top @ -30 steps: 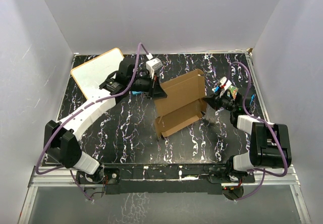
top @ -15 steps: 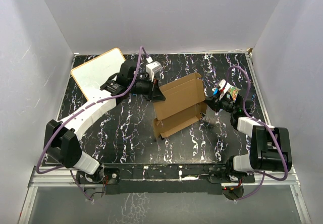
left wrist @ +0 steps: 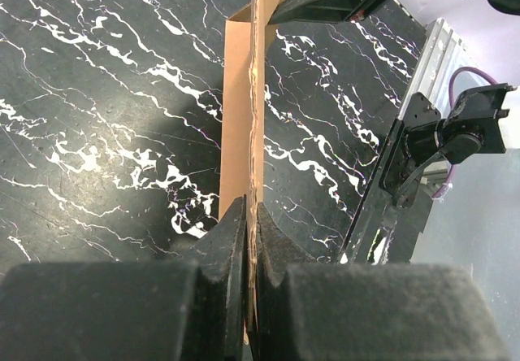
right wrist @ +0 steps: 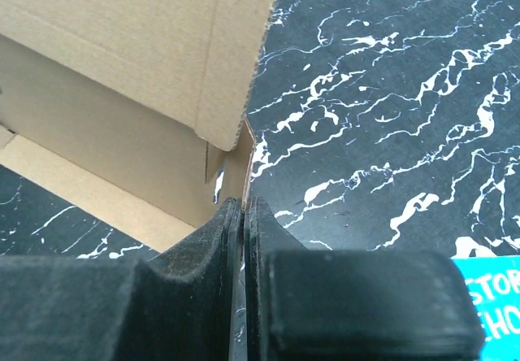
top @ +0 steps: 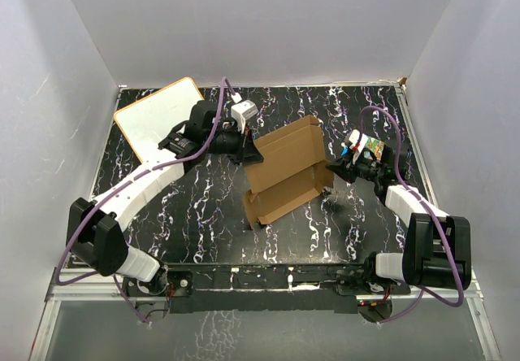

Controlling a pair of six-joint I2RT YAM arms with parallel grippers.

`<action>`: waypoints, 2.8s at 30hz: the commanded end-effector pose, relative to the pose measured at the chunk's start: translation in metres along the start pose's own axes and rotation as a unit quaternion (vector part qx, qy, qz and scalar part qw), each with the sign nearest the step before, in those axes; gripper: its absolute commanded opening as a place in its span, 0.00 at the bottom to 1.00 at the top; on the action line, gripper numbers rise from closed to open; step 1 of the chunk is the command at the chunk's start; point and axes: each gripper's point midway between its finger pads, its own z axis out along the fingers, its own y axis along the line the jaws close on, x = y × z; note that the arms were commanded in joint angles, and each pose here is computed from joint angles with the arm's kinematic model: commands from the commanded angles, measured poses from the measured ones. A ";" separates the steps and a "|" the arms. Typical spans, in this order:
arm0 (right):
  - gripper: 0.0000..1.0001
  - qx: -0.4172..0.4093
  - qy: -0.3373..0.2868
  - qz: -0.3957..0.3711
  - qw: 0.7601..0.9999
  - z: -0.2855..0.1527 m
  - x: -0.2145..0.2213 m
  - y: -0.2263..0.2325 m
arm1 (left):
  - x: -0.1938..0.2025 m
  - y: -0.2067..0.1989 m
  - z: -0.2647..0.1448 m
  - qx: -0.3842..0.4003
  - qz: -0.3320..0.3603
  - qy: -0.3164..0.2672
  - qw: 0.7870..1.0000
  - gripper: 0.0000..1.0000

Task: Fold the paper box

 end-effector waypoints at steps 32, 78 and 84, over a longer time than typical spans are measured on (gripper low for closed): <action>0.48 -0.144 0.044 0.077 0.986 -0.009 0.002 0.027 | 0.005 -0.013 -0.013 0.019 0.057 -0.008 0.998 0.00; 0.08 -0.028 0.109 0.079 0.991 0.013 -0.019 -0.028 | -0.036 -0.017 -0.029 -0.008 0.112 -0.024 0.993 0.00; 0.08 -0.010 -0.003 0.035 0.999 0.034 -0.077 -0.055 | -0.056 0.004 -0.042 -0.075 0.181 0.001 0.981 0.00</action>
